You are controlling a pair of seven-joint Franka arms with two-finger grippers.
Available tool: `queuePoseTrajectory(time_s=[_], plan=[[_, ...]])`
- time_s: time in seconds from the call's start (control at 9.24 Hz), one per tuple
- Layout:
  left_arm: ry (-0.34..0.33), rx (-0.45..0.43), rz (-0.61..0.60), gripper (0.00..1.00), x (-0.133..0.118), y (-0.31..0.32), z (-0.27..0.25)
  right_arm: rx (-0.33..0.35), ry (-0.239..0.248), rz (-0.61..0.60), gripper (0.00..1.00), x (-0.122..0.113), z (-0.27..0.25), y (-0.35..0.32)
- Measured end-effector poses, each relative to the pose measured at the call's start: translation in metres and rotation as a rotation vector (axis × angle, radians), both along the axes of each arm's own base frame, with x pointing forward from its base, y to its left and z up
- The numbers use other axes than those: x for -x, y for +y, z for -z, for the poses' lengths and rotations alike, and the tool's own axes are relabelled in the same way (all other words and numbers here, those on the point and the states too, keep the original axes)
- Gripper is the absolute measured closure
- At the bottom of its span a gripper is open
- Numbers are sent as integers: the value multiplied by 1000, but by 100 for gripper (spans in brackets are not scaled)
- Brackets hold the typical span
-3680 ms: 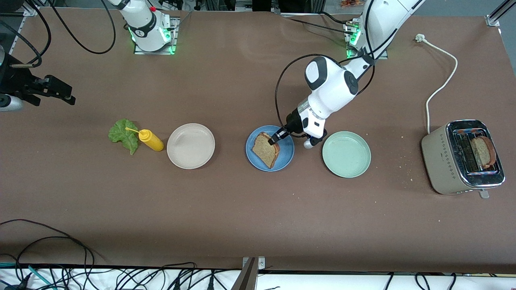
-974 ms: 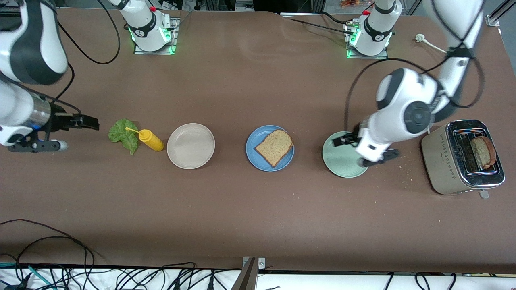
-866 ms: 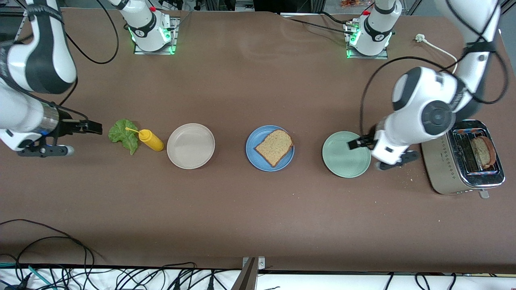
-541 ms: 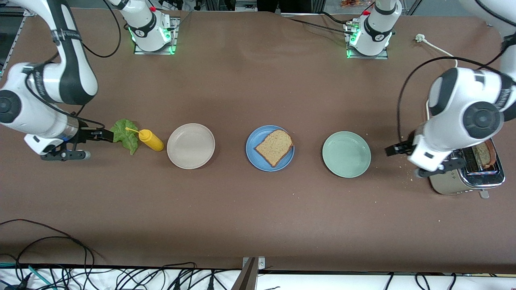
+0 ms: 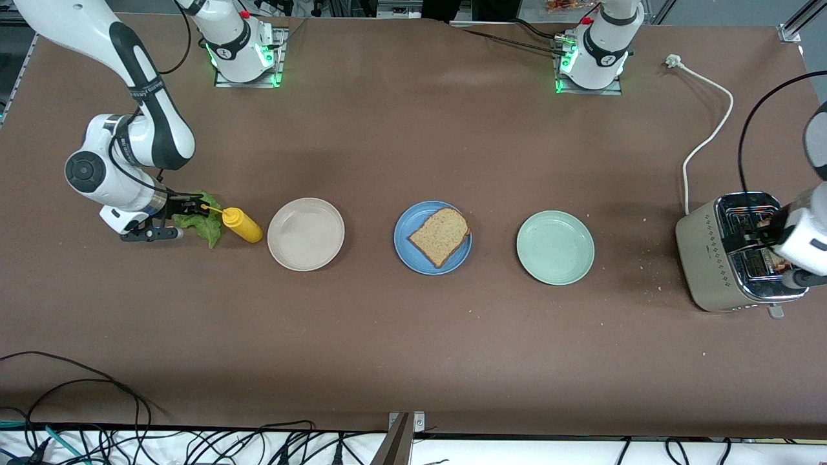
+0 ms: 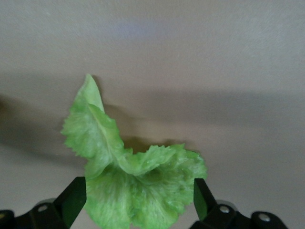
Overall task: Make sandwich in blue plate with both arms
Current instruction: 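Grasp the lettuce leaf with the right gripper while the left gripper withdraws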
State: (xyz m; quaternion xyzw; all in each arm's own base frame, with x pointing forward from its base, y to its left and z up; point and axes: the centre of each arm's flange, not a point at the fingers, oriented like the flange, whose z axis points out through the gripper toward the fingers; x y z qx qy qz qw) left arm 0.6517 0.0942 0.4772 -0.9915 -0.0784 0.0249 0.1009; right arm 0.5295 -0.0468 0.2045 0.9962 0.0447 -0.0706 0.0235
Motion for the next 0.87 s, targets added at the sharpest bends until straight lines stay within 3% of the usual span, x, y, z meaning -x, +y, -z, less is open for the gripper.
queuePoseTrajectory(time_s=[0.22, 0.32, 0.43, 0.76, 0.87], plan=[[1, 1, 0, 0, 4, 22, -4, -1, -1, -3, 0, 2, 21, -6], [5, 2, 1, 0, 4, 23, -3, -1, -5, -1, 10, 2, 28, -7], [6, 58, -11, 0, 5, 17, -1, -2, -4, -1, 12, 2, 30, -8], [-1, 232, -38, 0, 7, -10, -9, -4, -17, -22, 59, -2, 24, -8], [-1, 251, -37, 0, 11, -17, -20, -3, -26, -25, 74, -6, 21, -9]])
